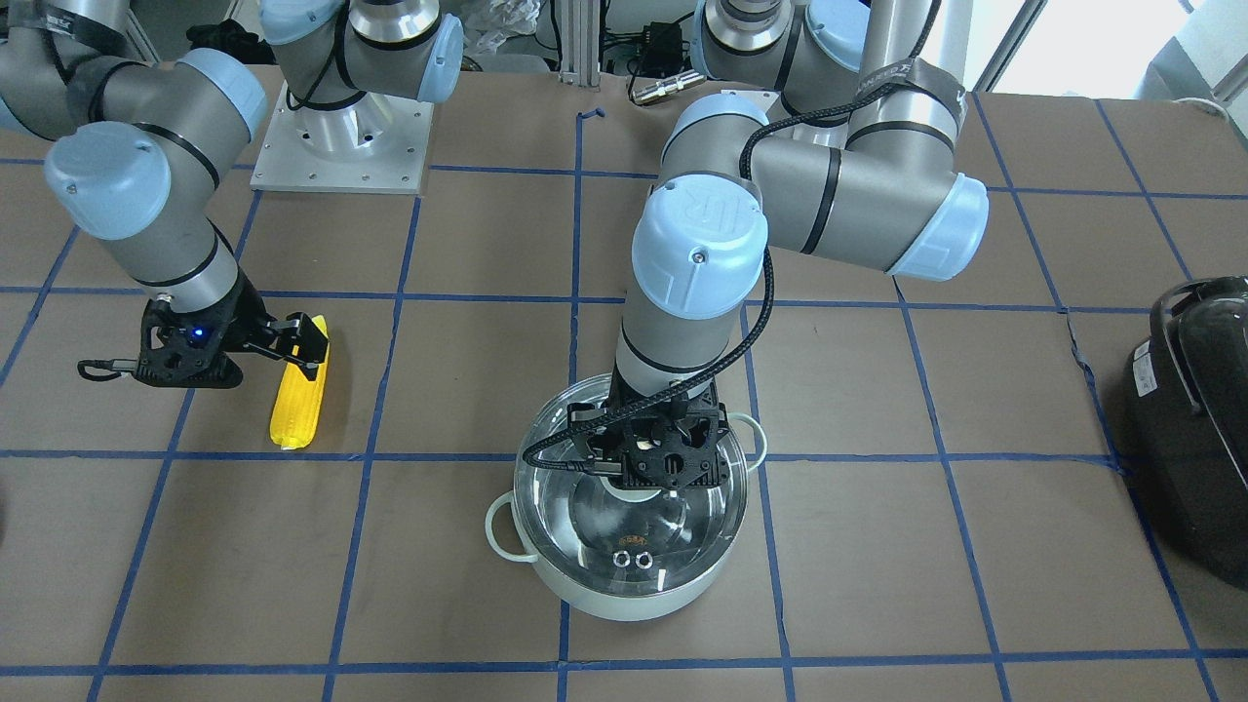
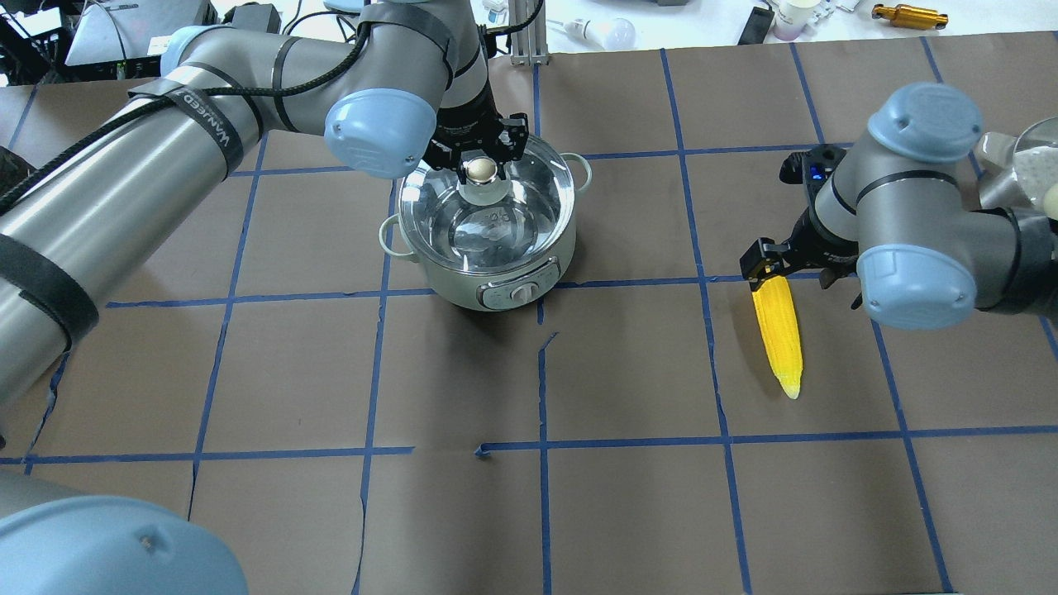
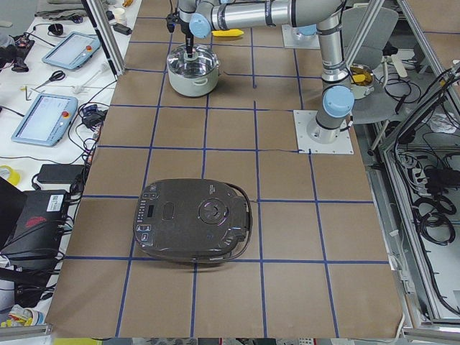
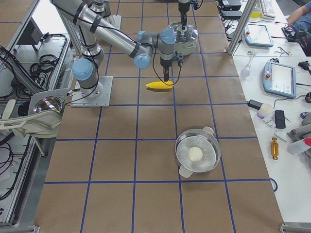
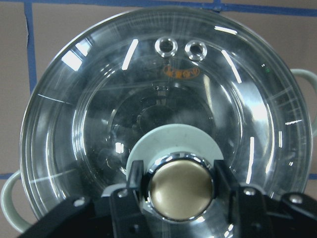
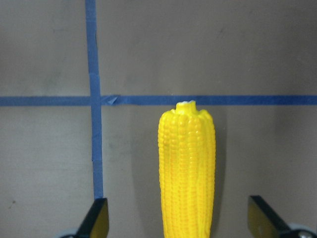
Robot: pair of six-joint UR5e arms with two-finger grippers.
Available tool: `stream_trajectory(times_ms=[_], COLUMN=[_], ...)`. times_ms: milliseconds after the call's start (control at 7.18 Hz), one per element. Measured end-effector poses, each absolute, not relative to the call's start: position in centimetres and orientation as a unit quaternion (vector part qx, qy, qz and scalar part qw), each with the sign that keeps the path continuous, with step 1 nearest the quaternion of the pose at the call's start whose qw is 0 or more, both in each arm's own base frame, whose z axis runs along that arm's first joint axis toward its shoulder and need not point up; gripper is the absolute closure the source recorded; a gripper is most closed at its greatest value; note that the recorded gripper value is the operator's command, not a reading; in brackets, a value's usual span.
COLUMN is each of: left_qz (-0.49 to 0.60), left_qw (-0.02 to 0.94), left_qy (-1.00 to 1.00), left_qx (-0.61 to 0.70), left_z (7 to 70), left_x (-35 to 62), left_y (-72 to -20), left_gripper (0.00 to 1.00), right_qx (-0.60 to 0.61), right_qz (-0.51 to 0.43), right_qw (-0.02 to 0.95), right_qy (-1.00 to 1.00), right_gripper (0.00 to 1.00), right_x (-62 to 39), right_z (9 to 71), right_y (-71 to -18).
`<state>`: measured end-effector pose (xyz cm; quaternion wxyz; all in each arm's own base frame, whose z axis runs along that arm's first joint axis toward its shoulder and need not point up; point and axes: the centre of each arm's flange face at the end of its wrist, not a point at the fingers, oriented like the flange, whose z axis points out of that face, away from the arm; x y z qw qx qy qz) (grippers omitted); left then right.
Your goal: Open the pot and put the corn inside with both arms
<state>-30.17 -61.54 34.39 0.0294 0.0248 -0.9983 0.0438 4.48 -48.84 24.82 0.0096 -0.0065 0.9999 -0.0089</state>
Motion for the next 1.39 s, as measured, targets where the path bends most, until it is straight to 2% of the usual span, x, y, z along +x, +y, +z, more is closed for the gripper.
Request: stream_trajectory(times_ms=[139, 418, 696, 975, 1114, 1392], left_qz=[0.045, 0.058, 0.065, 0.055, 0.047, 0.031], left_qw=[0.030, 0.034, 0.033, 0.023, 0.020, 0.017], left_qy=[-0.998, -0.997, -0.996, -0.997, -0.998, -0.998], left_qx=[0.024, 0.028, 0.042, 0.040, 0.047, 0.060], left_z=[34.4, 36.7, 43.6, 48.2, 48.0, 42.3], left_x=[-30.2, -29.7, -25.1, -13.5, -7.2, 3.5], left_y=[-61.6, -61.7, -62.0, -63.1, -63.7, -63.7], left_gripper=[0.94, 0.95, 0.96, 0.99, 1.00, 1.00], right_qx=[-0.009, -0.012, -0.013, -0.012, -0.009, -0.003], right_qz=[-0.009, -0.007, -0.001, 0.005, 0.007, 0.000], right_qw=[0.010, 0.008, 0.004, -0.009, -0.008, -0.010], right_qy=[1.000, 1.000, 1.000, 1.000, 1.000, 1.000], right_gripper=[0.00, 0.00, 0.04, 0.93, 1.00, 1.00], right_x=[4.6, 4.7, 4.6, 4.3, 4.3, 4.2], right_z=[22.5, 19.9, 19.1, 18.8, 18.7, 19.2], right_y=[-48.6, -48.4, -48.1, -48.0, -48.0, -48.4])
